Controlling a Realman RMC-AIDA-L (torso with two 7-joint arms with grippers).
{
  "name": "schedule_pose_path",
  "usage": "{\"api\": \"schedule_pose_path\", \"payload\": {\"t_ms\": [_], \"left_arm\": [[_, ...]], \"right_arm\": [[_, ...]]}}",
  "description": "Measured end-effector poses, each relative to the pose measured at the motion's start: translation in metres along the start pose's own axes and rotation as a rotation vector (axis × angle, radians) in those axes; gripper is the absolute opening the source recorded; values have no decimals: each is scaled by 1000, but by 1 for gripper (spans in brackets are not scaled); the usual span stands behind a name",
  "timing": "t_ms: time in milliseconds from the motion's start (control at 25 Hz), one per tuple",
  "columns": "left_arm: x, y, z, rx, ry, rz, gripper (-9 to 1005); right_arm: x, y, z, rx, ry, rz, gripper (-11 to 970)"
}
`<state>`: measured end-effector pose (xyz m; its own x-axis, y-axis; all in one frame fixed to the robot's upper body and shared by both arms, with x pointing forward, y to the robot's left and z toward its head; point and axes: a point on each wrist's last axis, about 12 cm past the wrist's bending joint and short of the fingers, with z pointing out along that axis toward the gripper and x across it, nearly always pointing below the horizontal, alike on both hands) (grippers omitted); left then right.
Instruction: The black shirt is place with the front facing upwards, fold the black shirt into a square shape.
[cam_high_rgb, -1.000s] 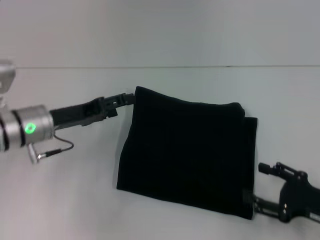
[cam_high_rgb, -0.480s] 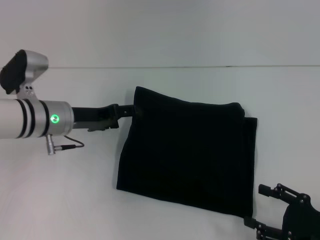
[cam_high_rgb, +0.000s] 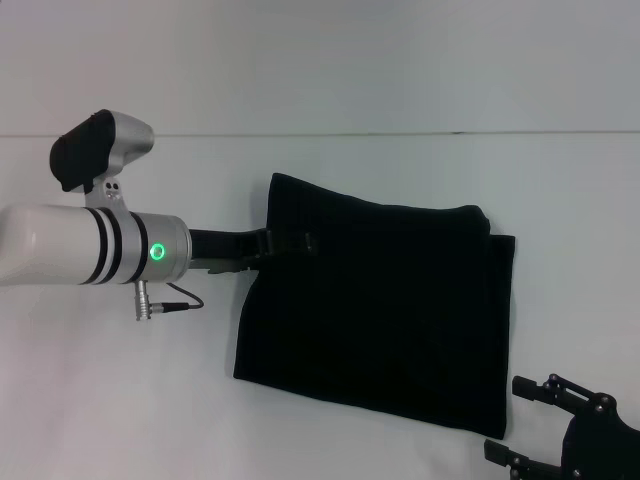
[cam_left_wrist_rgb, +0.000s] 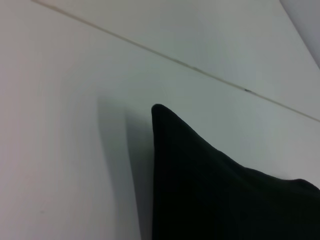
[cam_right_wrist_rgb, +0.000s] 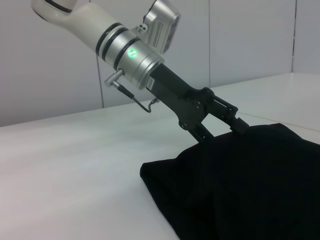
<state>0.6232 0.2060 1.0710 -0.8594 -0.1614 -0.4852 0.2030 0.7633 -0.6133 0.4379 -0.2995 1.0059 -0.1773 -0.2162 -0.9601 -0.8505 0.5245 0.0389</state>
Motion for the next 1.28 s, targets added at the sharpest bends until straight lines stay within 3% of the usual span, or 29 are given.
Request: {"api": "schedule_pose_path", "payload": {"t_ms": [360,920,1000,1120,1280], "left_arm": [[2,-3,2,8,7,65,891],[7,-3,4,17,-23,93,480],[7,-2,3,26,-33,84,386],[8,2,0,39,-61,52,244],[15,17,-10,39,-110,-28,138]], "right_arm": [[0,0,1,-1,1,-1,860],[-1,-1,2,5,-2,0,860],[-1,-2,3,6,-3,-1,860],[-2,-3,4,6,-4,-4,860],[-4,-5,5,9,-7,-8,860]]}}
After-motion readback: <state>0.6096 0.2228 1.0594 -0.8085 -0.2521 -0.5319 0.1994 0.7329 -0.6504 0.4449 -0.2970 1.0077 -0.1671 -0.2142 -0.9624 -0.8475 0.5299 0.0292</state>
